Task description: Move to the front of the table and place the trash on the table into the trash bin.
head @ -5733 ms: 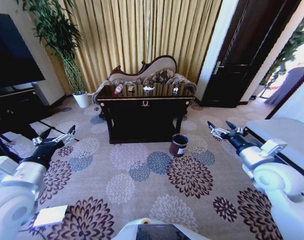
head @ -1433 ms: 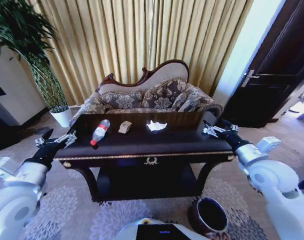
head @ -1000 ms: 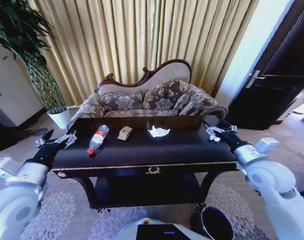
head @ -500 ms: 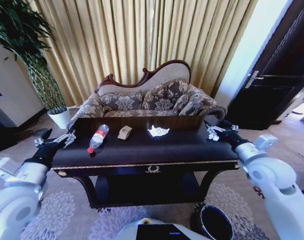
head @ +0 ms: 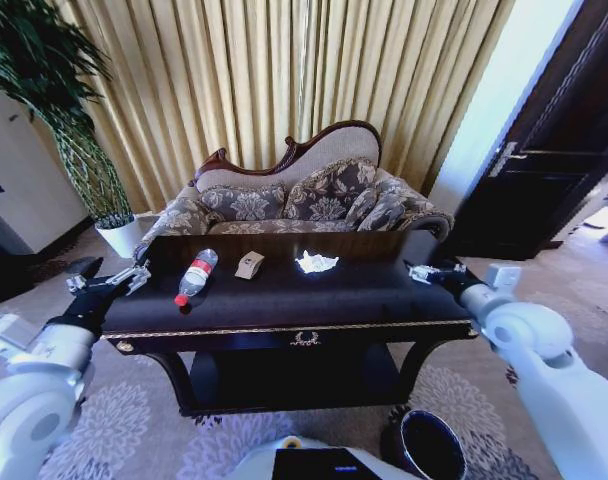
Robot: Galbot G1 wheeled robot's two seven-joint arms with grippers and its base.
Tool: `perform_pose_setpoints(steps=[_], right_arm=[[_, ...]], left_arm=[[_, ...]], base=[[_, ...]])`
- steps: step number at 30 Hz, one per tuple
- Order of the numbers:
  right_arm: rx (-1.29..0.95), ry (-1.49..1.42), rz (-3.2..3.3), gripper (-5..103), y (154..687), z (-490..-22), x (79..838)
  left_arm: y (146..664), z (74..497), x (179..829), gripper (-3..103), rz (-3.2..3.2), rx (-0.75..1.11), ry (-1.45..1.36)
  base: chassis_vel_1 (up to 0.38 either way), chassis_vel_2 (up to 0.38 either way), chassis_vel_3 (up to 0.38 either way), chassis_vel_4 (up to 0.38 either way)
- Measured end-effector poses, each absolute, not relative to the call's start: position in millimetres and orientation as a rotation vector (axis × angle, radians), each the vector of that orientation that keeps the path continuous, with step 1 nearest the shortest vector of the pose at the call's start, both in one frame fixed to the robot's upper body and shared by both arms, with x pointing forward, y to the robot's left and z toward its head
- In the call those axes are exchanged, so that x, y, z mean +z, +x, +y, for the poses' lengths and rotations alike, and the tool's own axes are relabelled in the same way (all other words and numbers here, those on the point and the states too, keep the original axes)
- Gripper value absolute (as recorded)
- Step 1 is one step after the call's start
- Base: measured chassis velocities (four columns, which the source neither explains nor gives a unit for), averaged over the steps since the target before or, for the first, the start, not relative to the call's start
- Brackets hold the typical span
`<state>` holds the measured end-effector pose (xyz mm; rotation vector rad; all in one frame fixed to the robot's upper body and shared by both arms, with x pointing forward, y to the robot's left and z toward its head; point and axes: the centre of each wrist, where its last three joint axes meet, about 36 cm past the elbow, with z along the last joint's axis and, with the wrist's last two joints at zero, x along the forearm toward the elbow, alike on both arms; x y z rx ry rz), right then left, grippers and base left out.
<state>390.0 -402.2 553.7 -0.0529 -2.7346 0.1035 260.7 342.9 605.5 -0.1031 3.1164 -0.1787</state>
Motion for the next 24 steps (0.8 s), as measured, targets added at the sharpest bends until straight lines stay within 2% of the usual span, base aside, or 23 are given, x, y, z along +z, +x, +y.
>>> perform_pose_setpoints(steps=[24], right_arm=[[0.034, -0.186, -2.648, 100, 422.9, -443.1, 520.8]], left_arm=[[262.3, 339.8, 603.7, 100, 3.127, -0.184, -0.078]], base=[[0.000, 0.000, 0.000, 0.000]])
